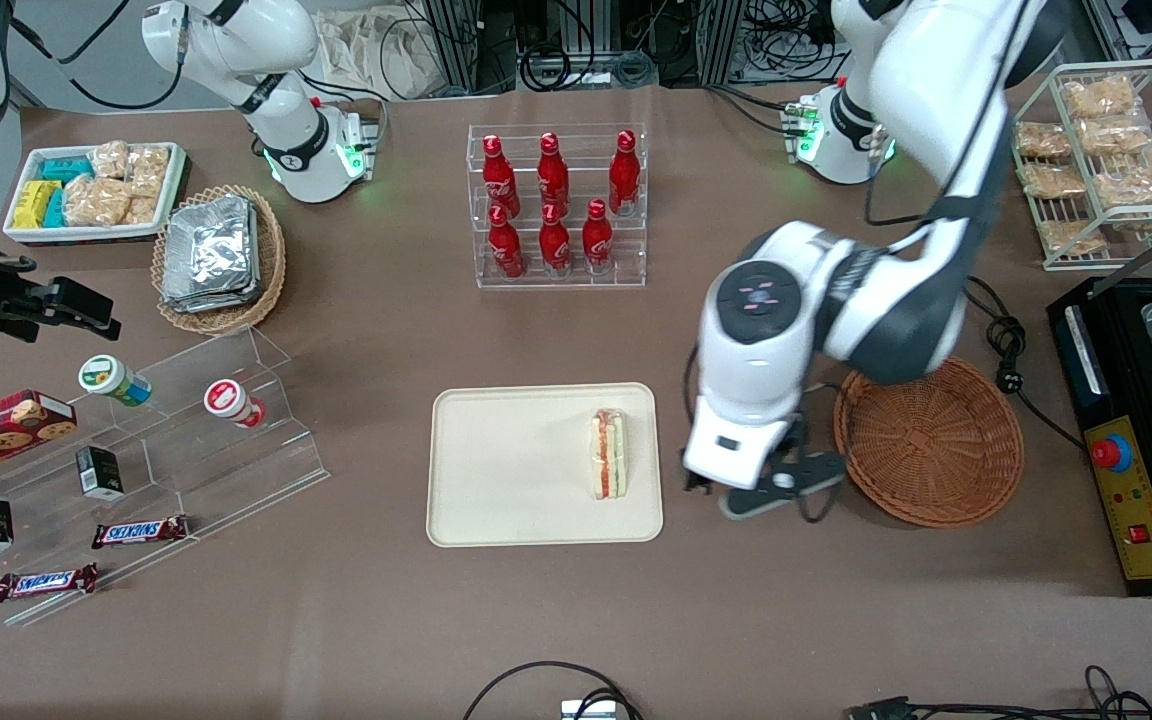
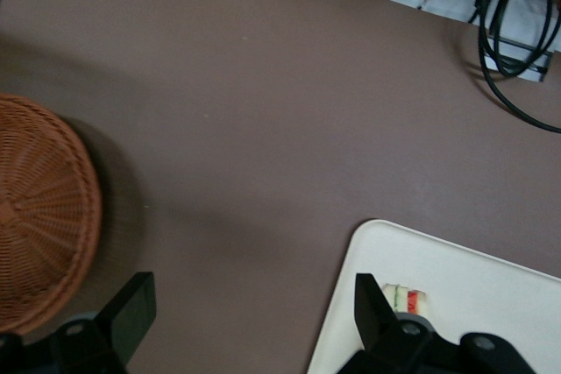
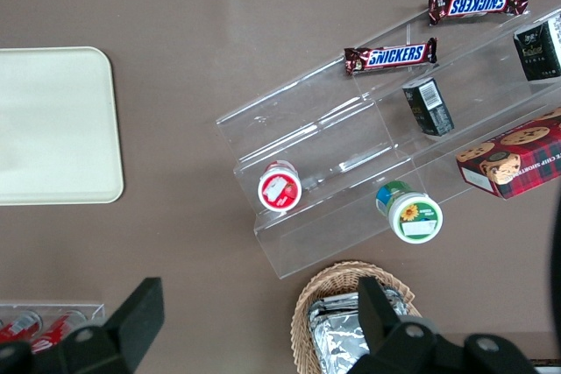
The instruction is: Place sandwich from basket to tray
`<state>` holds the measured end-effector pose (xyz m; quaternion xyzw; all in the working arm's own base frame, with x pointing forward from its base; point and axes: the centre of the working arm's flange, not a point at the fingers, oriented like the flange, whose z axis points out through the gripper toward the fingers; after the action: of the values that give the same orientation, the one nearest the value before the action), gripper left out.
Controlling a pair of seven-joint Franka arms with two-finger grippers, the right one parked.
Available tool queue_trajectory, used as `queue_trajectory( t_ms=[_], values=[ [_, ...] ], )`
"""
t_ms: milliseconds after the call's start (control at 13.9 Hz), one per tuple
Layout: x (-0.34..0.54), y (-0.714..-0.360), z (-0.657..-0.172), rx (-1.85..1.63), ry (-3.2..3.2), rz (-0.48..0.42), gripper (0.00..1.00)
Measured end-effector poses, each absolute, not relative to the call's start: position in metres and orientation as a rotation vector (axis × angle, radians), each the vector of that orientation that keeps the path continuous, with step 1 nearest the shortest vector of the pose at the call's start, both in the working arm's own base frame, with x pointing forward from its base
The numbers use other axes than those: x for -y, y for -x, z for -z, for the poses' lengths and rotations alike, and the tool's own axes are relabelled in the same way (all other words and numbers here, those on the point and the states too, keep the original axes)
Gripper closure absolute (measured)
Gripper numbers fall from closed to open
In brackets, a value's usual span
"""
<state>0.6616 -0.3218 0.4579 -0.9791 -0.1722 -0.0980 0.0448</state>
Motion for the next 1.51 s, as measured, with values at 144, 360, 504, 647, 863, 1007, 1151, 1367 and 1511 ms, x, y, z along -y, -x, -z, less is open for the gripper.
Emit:
queue_trajectory(
  t_ms=[144,360,504,647,863,1007,1151,1367,1511],
  values=[
    [0.286,-0.667,-0.48,0.544,2.982,0.271,0.0],
    [0.244,-0.671,-0.506,0.537,3.007,0.225,0.0],
    [0.223,-0.671,-0.517,0.533,3.01,0.19,0.0],
    [0.206,-0.671,-0.525,0.516,3.024,0.174,0.0],
    [0.169,-0.665,-0.542,0.434,3.065,0.14,0.0],
    [0.138,-0.656,-0.555,0.389,3.079,0.123,0.0],
    [0.11,-0.642,-0.571,0.32,3.094,0.111,0.0],
    [0.067,-0.61,-0.596,0.149,3.093,0.044,0.0],
    [0.043,-0.586,-0.617,0.036,3.082,0.013,0.0]
  ],
)
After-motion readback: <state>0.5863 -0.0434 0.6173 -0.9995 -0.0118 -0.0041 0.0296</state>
